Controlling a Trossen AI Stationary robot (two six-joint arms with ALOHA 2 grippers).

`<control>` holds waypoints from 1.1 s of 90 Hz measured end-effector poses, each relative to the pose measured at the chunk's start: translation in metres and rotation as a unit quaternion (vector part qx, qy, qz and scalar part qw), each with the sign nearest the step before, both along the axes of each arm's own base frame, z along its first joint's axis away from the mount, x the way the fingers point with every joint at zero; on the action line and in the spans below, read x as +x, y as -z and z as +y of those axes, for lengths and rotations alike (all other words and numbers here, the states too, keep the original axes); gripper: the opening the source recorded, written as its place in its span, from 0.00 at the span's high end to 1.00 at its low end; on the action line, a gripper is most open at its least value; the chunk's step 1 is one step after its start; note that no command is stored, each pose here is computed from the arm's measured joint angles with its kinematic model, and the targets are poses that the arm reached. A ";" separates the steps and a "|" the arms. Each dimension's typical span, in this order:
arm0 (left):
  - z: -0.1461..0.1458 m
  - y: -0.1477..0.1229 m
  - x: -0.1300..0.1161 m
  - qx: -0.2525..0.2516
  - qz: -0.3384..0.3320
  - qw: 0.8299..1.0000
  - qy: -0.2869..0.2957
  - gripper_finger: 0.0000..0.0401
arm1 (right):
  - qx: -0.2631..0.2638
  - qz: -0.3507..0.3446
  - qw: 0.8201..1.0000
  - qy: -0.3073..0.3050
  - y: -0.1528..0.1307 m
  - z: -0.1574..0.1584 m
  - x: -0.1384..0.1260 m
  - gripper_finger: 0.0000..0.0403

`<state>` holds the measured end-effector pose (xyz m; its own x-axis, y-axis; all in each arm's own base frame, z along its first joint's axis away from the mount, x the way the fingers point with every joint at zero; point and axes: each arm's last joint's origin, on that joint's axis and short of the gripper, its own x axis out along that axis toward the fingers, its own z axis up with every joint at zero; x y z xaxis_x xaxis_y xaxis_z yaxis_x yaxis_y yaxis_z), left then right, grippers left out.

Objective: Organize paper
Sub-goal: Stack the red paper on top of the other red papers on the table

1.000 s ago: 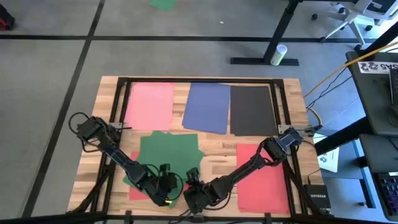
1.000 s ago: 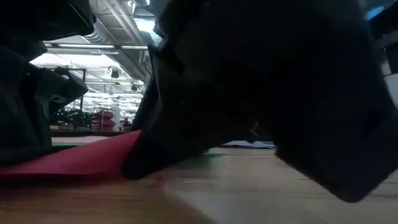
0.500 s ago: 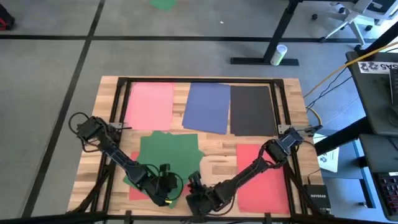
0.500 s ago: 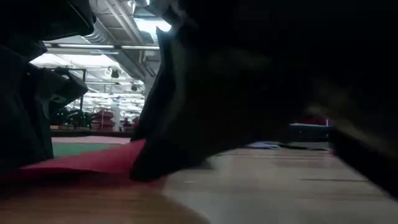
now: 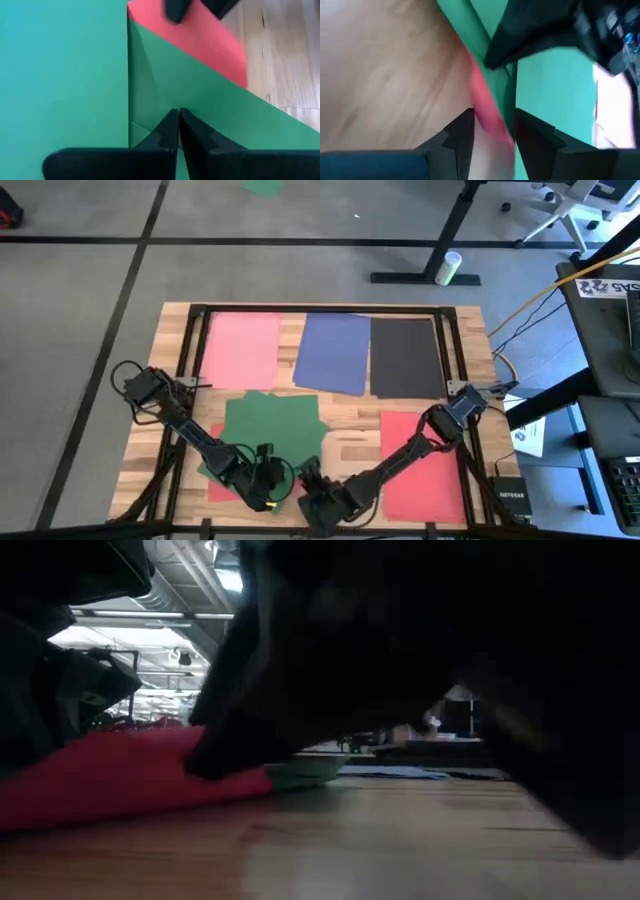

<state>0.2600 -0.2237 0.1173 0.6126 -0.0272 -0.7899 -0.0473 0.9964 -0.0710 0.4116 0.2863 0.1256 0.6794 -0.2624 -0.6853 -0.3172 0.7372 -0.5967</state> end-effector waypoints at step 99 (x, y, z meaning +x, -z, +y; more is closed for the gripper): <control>-0.003 -0.003 -0.001 0.007 -0.001 1.000 0.016 1.00 | 0.045 0.018 0.999 0.007 0.002 -0.005 0.003 1.00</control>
